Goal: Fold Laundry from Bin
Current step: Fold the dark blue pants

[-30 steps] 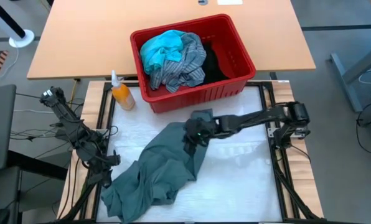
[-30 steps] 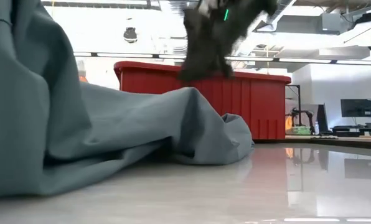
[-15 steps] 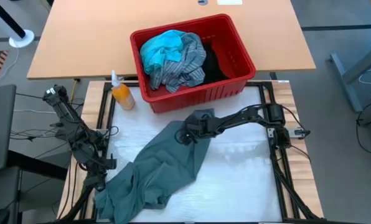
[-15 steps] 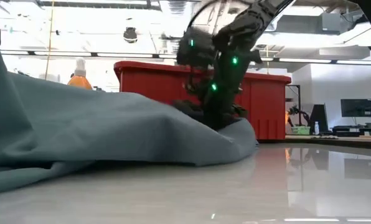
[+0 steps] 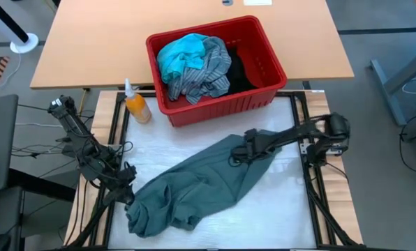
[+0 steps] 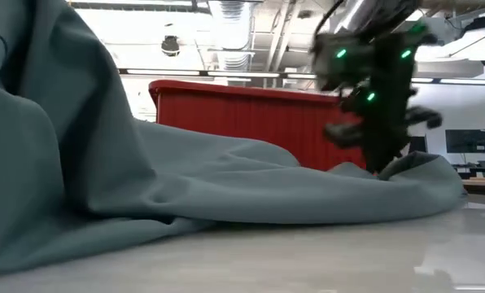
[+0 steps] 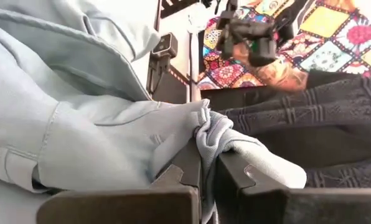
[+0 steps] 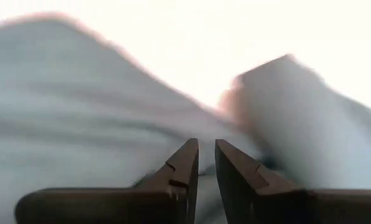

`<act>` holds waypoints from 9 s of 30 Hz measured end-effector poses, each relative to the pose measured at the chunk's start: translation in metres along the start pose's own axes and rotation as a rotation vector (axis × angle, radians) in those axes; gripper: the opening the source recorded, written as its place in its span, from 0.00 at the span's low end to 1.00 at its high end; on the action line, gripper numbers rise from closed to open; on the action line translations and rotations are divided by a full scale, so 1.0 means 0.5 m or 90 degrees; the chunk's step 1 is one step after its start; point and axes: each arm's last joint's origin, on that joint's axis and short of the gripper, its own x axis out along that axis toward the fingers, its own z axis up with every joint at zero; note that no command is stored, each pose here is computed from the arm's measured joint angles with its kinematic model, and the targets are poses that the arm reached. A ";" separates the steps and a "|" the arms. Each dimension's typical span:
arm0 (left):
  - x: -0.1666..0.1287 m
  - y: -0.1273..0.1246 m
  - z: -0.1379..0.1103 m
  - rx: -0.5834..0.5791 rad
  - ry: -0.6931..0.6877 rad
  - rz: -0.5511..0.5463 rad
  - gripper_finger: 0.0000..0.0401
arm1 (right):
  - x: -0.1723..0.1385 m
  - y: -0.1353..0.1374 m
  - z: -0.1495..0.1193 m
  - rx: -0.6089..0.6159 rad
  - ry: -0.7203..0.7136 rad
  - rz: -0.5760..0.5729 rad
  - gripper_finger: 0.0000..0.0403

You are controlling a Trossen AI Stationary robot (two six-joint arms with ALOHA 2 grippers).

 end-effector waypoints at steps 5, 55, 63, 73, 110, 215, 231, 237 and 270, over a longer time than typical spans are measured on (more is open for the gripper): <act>-0.001 0.012 -0.005 0.026 0.031 0.034 0.00 | -0.084 -0.025 0.037 0.026 -0.138 0.133 0.20; -0.092 0.017 -0.029 -0.199 0.426 0.142 0.50 | -0.052 -0.097 0.116 -0.033 0.024 0.117 0.62; -0.158 -0.035 0.031 -0.043 0.099 0.140 0.49 | 0.021 -0.133 0.078 0.130 0.079 0.029 0.60; -0.111 -0.040 0.041 0.208 -0.010 0.223 0.48 | 0.051 -0.158 0.016 0.296 0.064 -0.041 0.59; 0.054 0.131 0.032 0.190 -0.117 0.531 0.48 | -0.211 -0.248 0.142 0.091 -0.039 0.166 0.07; 0.111 0.195 0.071 0.055 -0.104 0.601 0.48 | -0.130 -0.260 0.061 0.121 -0.095 0.186 0.09; 0.127 0.192 0.067 0.081 -0.067 0.564 0.48 | -0.068 -0.154 -0.117 0.126 0.176 0.259 0.17; 0.128 0.190 0.063 0.083 -0.063 0.561 0.48 | -0.083 -0.153 -0.139 0.116 0.184 0.269 0.19; 0.133 0.187 0.062 0.068 -0.033 0.529 0.48 | 0.069 -0.193 0.010 0.148 0.132 -0.021 0.52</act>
